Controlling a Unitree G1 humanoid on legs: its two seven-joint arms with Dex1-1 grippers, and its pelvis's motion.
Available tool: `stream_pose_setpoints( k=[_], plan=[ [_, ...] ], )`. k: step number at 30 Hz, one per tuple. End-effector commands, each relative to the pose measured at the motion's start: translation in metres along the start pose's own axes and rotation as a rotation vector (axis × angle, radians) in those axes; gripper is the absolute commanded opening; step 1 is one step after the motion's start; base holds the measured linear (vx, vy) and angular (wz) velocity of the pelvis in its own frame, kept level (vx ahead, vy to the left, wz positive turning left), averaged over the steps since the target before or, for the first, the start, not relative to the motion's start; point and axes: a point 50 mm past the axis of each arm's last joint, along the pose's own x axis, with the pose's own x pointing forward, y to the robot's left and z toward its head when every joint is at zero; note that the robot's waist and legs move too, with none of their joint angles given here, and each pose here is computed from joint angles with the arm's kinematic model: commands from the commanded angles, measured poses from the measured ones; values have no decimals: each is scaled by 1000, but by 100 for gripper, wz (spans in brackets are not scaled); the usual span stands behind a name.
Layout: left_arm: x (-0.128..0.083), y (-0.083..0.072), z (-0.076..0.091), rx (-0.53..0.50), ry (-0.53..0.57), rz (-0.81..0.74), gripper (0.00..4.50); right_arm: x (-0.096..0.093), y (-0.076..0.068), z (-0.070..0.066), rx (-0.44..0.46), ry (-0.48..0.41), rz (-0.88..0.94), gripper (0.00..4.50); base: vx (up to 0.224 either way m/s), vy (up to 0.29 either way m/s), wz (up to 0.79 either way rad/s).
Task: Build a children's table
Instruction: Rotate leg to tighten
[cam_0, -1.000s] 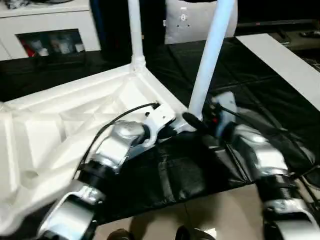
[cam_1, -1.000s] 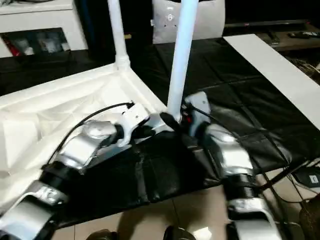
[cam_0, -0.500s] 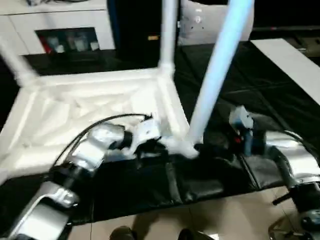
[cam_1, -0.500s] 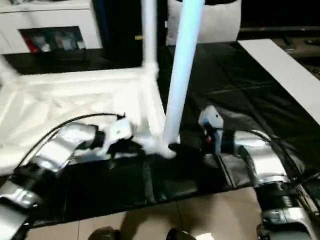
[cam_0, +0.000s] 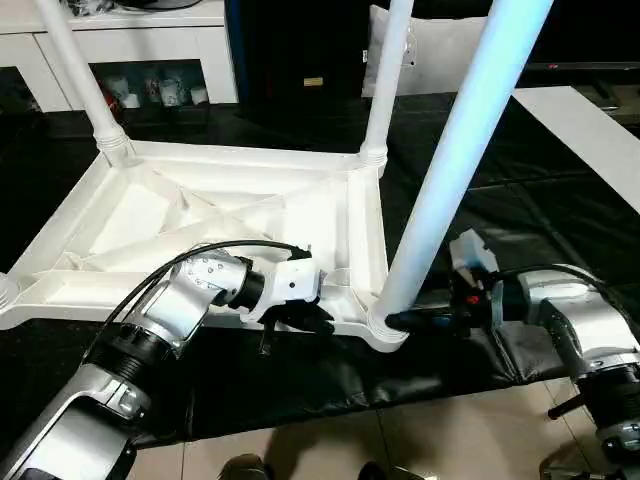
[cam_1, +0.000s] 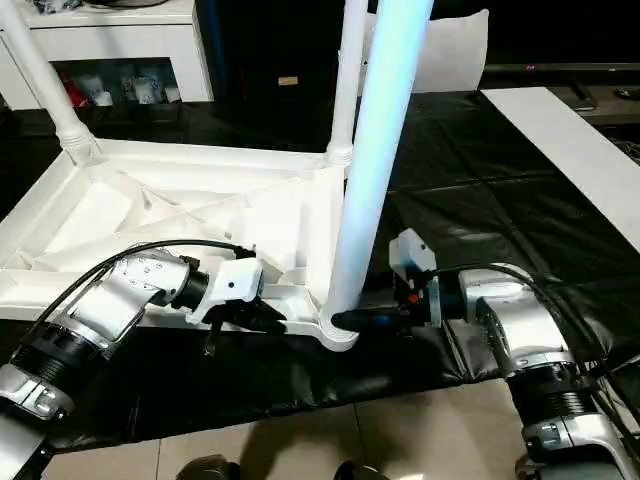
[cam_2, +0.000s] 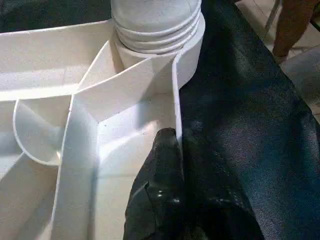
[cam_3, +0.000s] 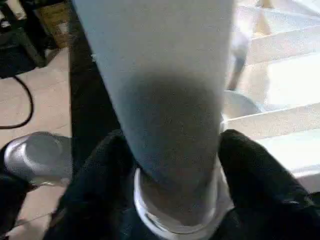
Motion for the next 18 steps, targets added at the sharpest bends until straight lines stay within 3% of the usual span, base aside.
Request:
stream_pose_setpoints(
  k=[1, 6, 11, 12, 16, 18],
  plan=[
    [3, -1, 7, 69, 16, -64, 0, -1, 2, 5, -14, 1, 30, 253, 0, 0, 0],
    [2, -1, 6, 49, 3, -55, 0, 1, 4, 4, 24, -20, 50, 209, 0, 0, 0],
    [4, 2, 7, -24, -20, 25, 0, 9, 5, 6, 94, -94, -5, 201, 0, 0, 0],
    [7, 8, 9, -85, -31, 127, 0, 20, 1, 5, 155, -115, -116, 200, 0, 0, 0],
    [11, 14, 13, -145, -56, 221, 0, 31, -11, 7, 195, -137, -279, 200, 0, 0, 0],
    [17, 21, 20, -235, -81, 324, 0, 45, -22, 12, 214, -176, -430, 200, 0, 0, 0]
  ],
)
